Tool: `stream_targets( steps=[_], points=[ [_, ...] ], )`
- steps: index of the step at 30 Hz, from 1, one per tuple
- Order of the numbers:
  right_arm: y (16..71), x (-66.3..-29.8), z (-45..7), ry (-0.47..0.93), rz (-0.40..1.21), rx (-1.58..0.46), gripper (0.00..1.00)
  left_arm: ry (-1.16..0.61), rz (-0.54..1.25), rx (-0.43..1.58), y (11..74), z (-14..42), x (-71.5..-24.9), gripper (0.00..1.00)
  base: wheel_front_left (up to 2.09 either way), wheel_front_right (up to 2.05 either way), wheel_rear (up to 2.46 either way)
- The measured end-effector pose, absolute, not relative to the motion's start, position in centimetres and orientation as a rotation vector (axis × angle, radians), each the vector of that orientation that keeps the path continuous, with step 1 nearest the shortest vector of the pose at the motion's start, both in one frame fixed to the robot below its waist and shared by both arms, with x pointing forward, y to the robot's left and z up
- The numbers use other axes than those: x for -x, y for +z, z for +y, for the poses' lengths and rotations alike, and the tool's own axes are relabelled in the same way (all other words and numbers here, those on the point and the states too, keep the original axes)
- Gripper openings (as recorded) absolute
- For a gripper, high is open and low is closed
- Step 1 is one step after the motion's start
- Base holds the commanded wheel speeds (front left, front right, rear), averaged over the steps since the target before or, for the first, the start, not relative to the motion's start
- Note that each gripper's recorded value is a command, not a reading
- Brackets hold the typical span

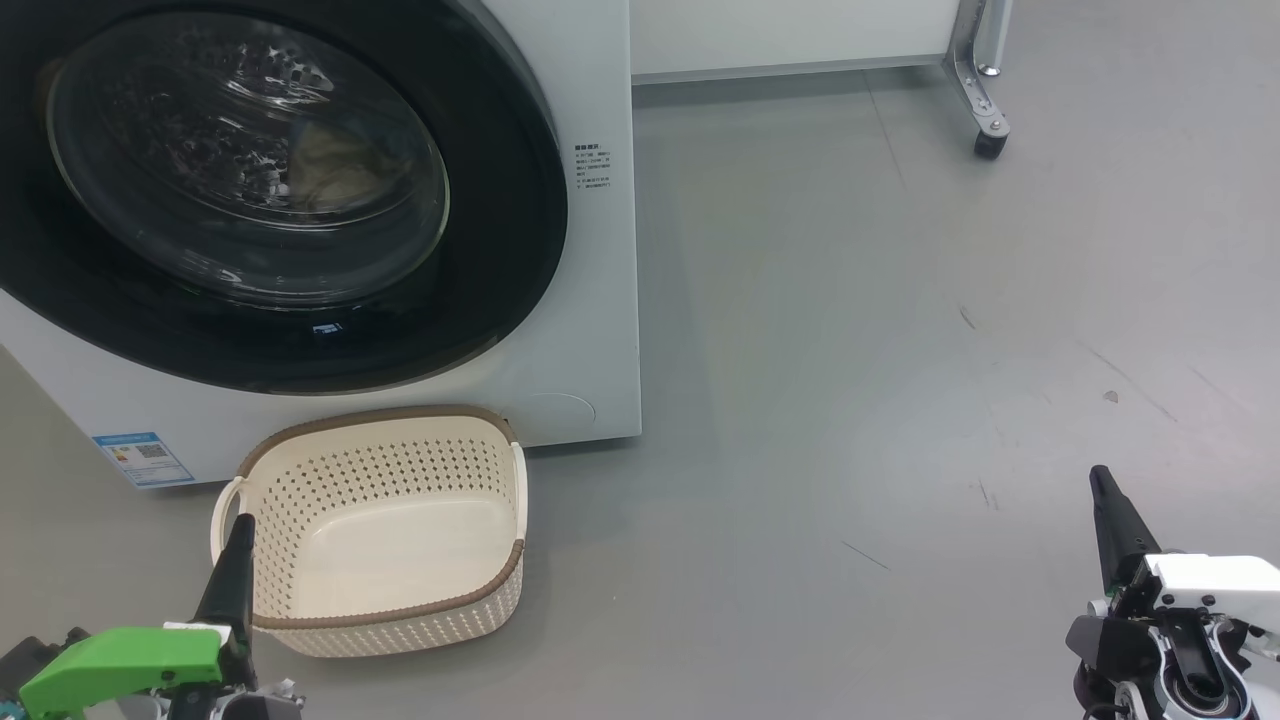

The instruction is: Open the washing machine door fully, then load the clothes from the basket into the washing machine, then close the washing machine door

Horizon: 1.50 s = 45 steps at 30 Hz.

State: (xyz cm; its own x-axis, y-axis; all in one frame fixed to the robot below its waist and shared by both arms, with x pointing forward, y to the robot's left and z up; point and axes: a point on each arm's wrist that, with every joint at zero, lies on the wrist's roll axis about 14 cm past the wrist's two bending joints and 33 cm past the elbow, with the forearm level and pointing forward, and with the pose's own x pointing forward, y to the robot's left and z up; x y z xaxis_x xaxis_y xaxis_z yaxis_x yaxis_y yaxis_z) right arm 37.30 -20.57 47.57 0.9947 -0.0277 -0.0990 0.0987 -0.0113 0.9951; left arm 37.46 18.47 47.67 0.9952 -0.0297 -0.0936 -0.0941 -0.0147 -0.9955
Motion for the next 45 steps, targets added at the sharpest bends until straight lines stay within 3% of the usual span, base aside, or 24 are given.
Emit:
stream_targets(
  steps=[45],
  points=[
    [47.58,-37.31,-20.57,-0.100,0.055,-1.579,0.00,0.053,0.092,1.587,47.73,18.57,-37.48,0.00,0.00,0.00,0.00]
  ],
)
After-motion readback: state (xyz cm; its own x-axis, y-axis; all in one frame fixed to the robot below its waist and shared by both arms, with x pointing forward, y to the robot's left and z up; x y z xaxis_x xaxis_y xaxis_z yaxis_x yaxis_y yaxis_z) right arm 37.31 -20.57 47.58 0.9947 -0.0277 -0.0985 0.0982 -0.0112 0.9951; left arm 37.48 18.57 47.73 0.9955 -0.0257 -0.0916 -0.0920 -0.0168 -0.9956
